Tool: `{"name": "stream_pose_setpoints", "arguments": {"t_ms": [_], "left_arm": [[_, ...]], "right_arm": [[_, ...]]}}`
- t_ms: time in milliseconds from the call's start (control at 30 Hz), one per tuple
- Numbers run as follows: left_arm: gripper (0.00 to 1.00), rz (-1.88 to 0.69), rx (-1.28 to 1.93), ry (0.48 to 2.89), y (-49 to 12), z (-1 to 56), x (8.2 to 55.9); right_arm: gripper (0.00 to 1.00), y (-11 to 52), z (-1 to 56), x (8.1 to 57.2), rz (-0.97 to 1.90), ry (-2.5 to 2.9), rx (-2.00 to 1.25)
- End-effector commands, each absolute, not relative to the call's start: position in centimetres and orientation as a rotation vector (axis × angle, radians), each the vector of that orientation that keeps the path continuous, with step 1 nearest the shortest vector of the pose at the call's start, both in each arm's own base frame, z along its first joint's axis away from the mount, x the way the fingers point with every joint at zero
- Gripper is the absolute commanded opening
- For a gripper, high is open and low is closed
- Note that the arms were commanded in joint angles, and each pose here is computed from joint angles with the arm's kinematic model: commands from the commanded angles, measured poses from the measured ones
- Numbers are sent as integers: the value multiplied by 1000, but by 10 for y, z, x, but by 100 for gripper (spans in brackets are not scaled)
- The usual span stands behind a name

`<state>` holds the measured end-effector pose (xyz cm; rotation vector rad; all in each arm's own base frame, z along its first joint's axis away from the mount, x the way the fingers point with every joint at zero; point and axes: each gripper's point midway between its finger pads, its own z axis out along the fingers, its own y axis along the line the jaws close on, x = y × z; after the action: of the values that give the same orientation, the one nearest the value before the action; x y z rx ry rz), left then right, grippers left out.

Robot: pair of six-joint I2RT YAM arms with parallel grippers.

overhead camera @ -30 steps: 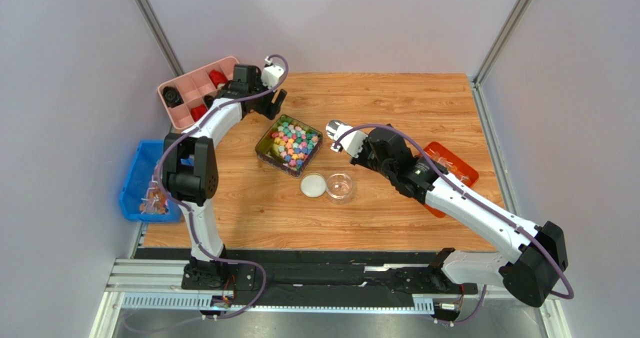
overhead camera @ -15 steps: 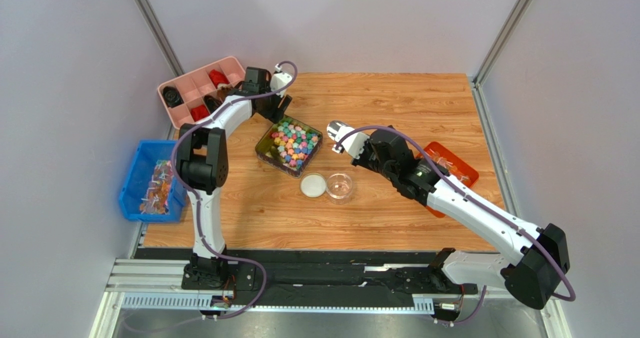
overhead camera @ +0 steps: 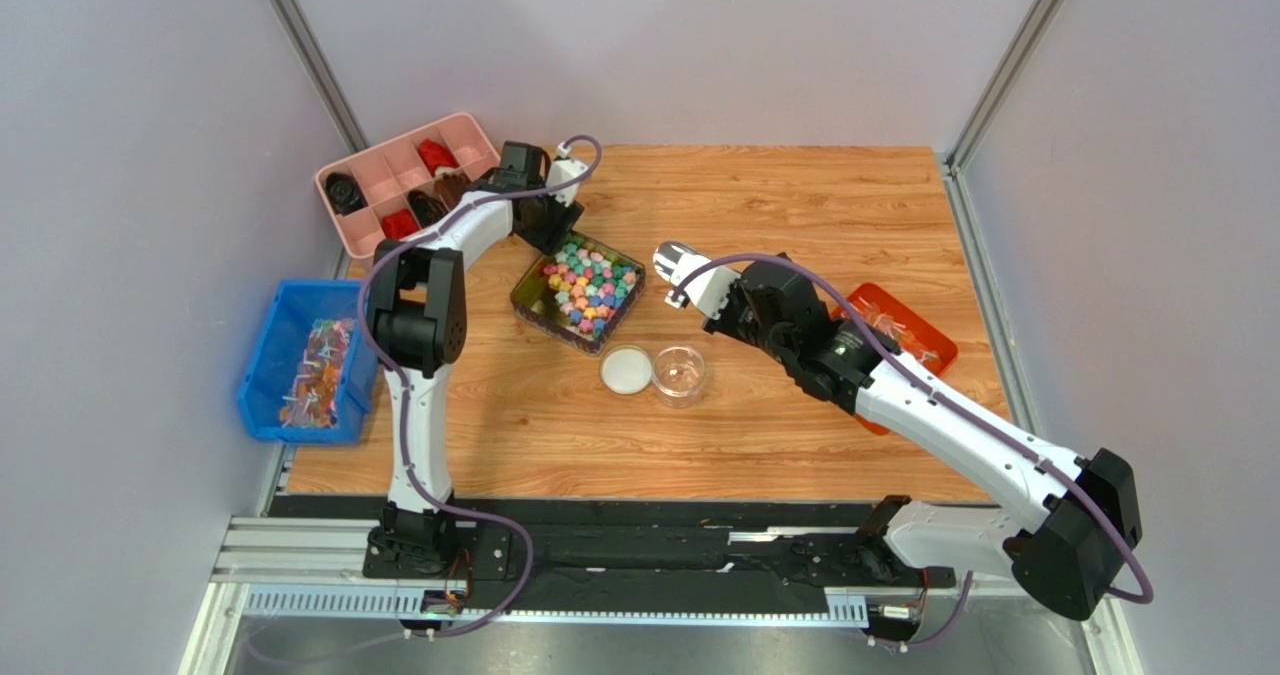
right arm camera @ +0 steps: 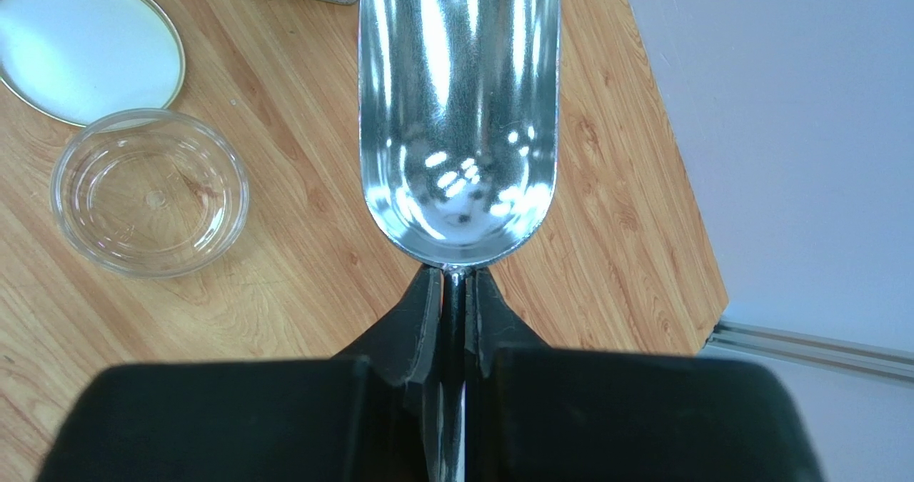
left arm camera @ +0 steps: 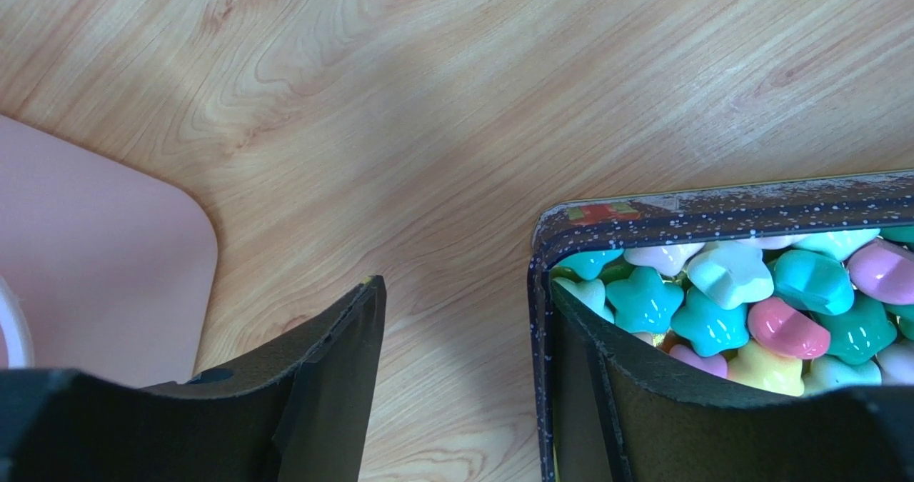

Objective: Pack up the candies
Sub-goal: Pick up the storage box at the center of the board.

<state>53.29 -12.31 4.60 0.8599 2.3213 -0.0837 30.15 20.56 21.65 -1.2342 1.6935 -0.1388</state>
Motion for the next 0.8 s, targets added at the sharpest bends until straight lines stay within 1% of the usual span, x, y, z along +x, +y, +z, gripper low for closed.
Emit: {"name": "stream_pose_setpoints", "arguments": {"t_ms": [0, 233, 333, 367, 433, 467, 533, 600, 667, 700, 767], "left_arm": [[62, -29, 890, 2308, -126, 52, 541], [59, -12, 919, 2338, -128, 39, 537], [54, -7, 927, 2345, -127, 38, 536], [49, -8, 929, 2349, -127, 38, 535], [42, -5, 931, 2350, -127, 39, 535], [30, -14, 935, 2348, -128, 39, 535], [20, -29, 935, 2356, -130, 38, 533], [16, -50, 939, 2363, -132, 37, 532], [4, -58, 939, 2370, -133, 37, 532], [1, -58, 936, 2375, -133, 37, 532], [0, -57, 923, 2379, -132, 40, 531]], "right_arm": [[0, 213, 237, 303, -117, 1627, -1182], [0, 217, 235, 300, -114, 1621, -1200], [0, 219, 235, 298, -111, 1615, -1209], [0, 219, 235, 298, -110, 1612, -1210], [0, 221, 235, 297, -112, 1608, -1220], [0, 221, 235, 297, -113, 1607, -1218], [0, 222, 237, 297, -116, 1604, -1220], [0, 222, 240, 296, -116, 1599, -1218], [0, 221, 241, 297, -120, 1600, -1214], [0, 221, 240, 297, -121, 1603, -1217], [0, 220, 243, 297, -120, 1603, -1216]]}}
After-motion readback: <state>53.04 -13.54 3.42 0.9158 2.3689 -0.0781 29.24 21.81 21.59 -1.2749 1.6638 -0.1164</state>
